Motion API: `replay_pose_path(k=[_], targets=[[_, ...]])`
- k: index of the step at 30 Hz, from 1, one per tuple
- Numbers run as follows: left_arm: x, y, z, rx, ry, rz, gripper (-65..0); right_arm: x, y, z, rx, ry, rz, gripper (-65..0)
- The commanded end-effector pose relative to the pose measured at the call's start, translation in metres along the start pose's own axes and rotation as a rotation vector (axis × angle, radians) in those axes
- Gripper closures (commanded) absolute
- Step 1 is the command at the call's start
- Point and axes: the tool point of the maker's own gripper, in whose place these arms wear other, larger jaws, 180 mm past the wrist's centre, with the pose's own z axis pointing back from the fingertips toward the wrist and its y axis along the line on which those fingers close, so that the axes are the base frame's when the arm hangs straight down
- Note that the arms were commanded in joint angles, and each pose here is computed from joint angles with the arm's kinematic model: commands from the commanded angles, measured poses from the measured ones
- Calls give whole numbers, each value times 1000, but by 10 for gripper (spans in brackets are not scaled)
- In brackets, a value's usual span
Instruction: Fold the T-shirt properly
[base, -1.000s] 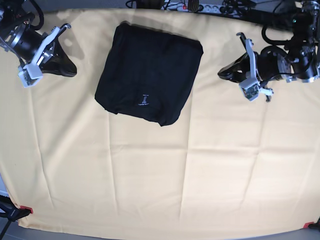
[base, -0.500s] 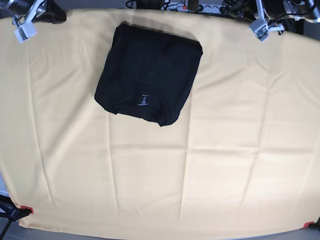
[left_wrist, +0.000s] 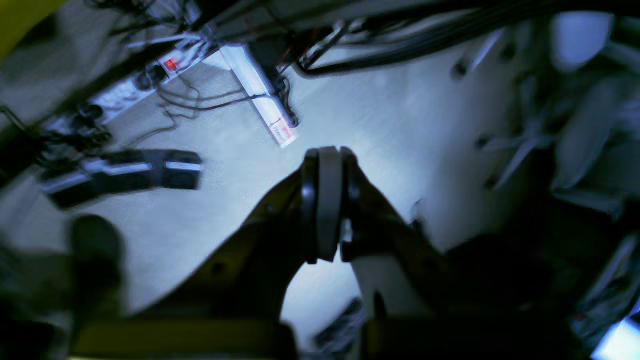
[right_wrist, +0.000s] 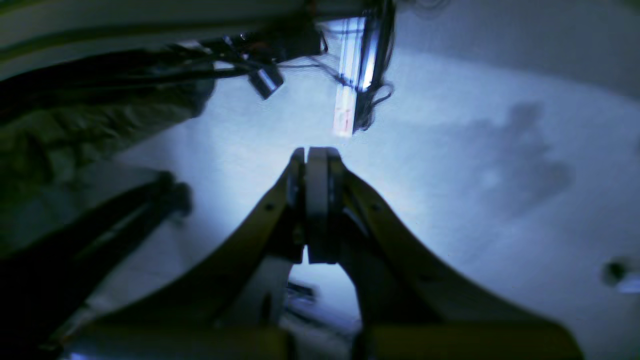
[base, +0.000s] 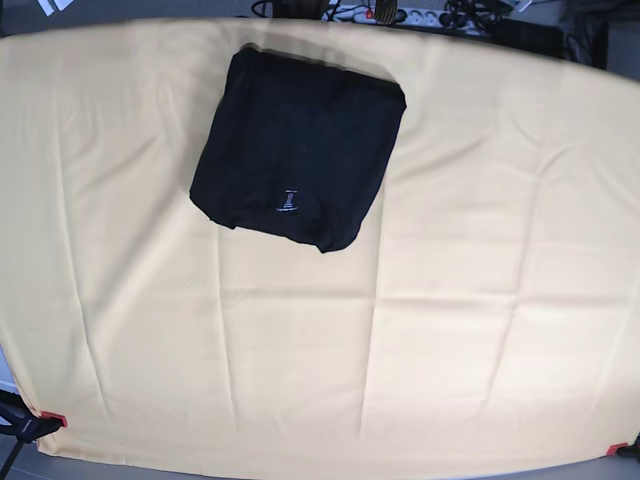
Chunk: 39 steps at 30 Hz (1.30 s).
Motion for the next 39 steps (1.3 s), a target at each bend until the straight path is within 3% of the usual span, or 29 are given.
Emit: replay_pose_path(k=[1,5,10,19,22,25,28,31,34,39], targets=[[-10,-1,-2,-21,16,39,0,-9,1,-3,22,18,-24,0],[-37,9,-29,-89,53,120,0,-38,-9,-39,44,98,-85,0],[-65,42,-76,-58,90,195,0,-52,-31,-87,15,151,-71,0],[-80,102,-152,-15,57,304,0,-50,-60,-173,-19,139,0,0],[-78,121,-172,16,39,288,0,-40,-61,-198,0,108,19,0],[-74,137,-189,42,31,248,0,-26,-72,-219,-56,82,48,0],[-68,156,-203,105,17,208,0,-10,-87,-236,-143,54,101,0],[-60,183,-216,251,-12,206,0,5,-95,-250,-205,18,108,0],[-40,198,-228,364,-109,225,0,18,-98,-263,-270,-19,116,0],[-17,181,-261,391,-192,253,0,24,-71,-287,-267,-75,152,0]])
